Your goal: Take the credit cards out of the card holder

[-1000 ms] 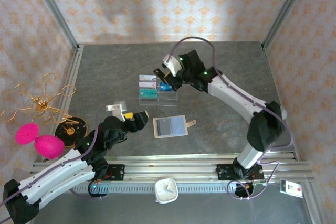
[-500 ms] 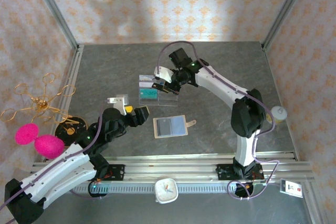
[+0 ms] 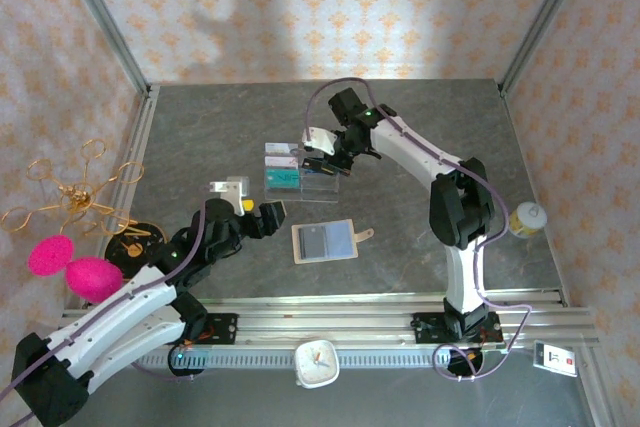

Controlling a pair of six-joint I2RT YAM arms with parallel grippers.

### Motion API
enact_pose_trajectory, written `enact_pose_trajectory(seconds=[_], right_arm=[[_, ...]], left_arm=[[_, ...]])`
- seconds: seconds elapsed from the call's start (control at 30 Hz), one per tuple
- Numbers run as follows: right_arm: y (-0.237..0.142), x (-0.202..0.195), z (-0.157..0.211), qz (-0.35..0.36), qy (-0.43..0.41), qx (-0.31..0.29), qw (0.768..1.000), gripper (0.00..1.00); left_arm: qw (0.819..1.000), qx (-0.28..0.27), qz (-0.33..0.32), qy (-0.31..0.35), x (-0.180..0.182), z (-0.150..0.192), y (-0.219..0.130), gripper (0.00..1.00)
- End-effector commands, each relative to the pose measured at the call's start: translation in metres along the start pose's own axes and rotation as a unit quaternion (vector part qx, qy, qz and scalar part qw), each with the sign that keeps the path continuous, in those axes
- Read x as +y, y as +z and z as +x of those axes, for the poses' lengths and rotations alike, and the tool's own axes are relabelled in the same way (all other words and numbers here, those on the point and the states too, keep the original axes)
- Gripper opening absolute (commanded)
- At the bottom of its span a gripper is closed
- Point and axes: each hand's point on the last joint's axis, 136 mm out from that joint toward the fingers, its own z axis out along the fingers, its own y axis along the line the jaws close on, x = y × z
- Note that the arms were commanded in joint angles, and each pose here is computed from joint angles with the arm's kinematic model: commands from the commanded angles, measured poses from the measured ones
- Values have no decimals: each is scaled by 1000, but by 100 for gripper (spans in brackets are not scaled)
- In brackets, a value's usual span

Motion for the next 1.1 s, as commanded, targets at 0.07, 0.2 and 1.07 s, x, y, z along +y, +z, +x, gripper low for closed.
enact_pose_trajectory(seconds=[0.07,0.2,1.07], right_arm=[[-2,4,7,-13,-12,19,1000,0],[1,6,9,-21,-15,24,999,0],[17,-11,-4,14,2,23,1000,23]], left_arm=[[999,-20,26,6,-12,-16,-1,87],[999,-22,31,2,-12,-16,-1,86],[999,-9,44,-8,-11,-10,7,85]])
